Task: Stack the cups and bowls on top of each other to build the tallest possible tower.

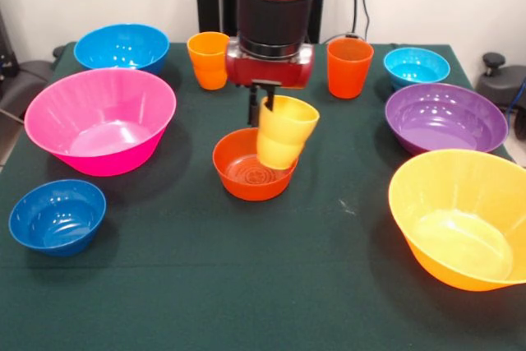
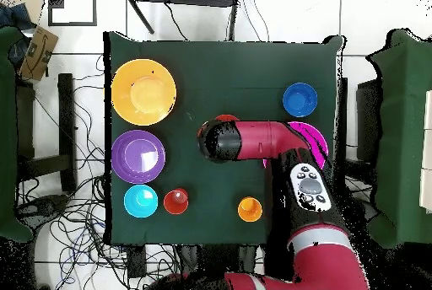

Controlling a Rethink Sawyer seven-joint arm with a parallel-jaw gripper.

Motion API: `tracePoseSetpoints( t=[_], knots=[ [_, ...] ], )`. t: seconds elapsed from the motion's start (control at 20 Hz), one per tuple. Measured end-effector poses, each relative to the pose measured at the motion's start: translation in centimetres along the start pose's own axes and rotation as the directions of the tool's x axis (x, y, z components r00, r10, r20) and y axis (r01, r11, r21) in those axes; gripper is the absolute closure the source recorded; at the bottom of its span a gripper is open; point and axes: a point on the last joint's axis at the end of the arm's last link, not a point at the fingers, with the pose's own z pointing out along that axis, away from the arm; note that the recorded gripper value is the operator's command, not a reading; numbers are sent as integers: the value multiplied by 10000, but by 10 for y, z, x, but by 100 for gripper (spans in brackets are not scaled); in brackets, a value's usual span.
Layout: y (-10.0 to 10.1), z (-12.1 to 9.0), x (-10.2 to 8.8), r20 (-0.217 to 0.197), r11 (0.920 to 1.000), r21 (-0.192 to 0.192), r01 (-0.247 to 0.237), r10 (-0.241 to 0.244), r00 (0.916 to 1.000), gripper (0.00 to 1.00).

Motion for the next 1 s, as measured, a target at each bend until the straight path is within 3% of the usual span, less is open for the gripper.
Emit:
tracePoseSetpoints(
  t=[0.5, 0.75, 1.0],
  knots=[
    [-54, 9, 15, -185, 9993, 316, -201, 207, 9996, 100],
    [-63, 13, 24, -351, 9991, 279, -329, 339, 9988, 100],
    [-59, 17, 31, -523, 9994, 41, -345, 346, 9980, 100]
  ],
)
